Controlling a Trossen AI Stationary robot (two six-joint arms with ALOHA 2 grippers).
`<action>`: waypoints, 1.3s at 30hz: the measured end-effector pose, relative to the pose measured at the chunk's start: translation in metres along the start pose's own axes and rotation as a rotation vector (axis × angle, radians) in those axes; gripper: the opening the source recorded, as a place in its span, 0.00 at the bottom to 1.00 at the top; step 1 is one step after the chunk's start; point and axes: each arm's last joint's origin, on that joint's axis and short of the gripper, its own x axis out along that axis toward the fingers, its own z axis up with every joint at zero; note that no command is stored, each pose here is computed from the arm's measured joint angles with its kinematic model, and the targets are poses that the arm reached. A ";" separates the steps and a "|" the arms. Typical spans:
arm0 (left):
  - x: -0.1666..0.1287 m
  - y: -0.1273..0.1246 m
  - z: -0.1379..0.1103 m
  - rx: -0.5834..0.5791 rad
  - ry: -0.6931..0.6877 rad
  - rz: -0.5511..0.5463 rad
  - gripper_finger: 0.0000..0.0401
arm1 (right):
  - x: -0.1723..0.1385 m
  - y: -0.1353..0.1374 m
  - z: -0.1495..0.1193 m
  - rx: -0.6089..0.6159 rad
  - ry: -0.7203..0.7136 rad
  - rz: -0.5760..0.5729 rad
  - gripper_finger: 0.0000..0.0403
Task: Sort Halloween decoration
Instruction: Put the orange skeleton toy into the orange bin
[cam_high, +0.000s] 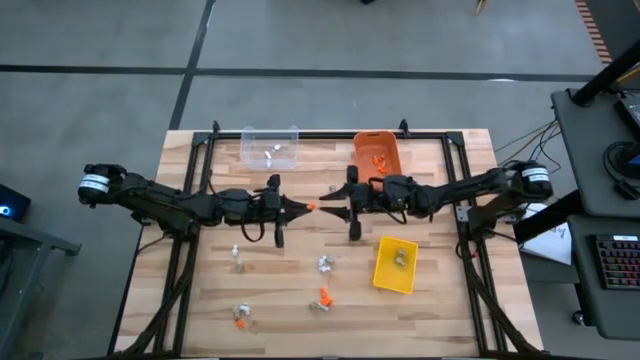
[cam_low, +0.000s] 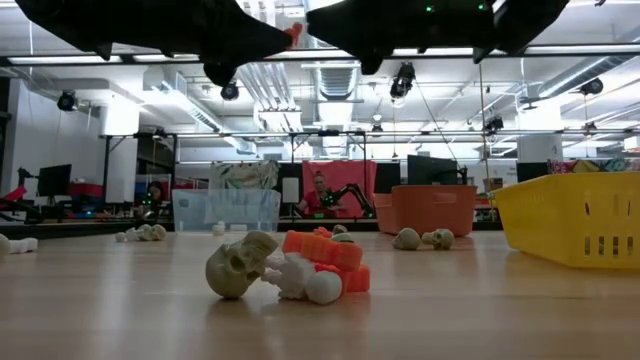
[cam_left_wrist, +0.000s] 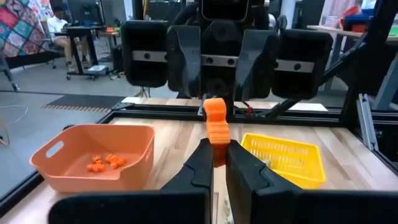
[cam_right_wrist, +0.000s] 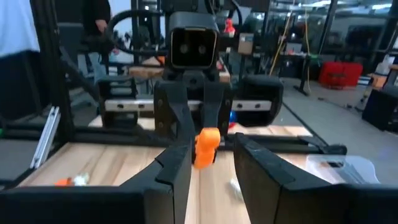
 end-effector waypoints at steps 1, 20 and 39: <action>0.000 0.000 0.000 0.000 0.000 0.000 0.00 | 0.003 0.000 0.000 0.001 -0.009 -0.001 0.27; 0.000 0.000 0.000 -0.001 -0.006 0.008 0.00 | 0.027 -0.001 -0.005 -0.015 0.004 0.006 0.05; 0.000 0.000 -0.006 -0.014 0.063 0.010 0.44 | 0.013 -0.017 0.001 -0.024 0.304 -0.205 0.04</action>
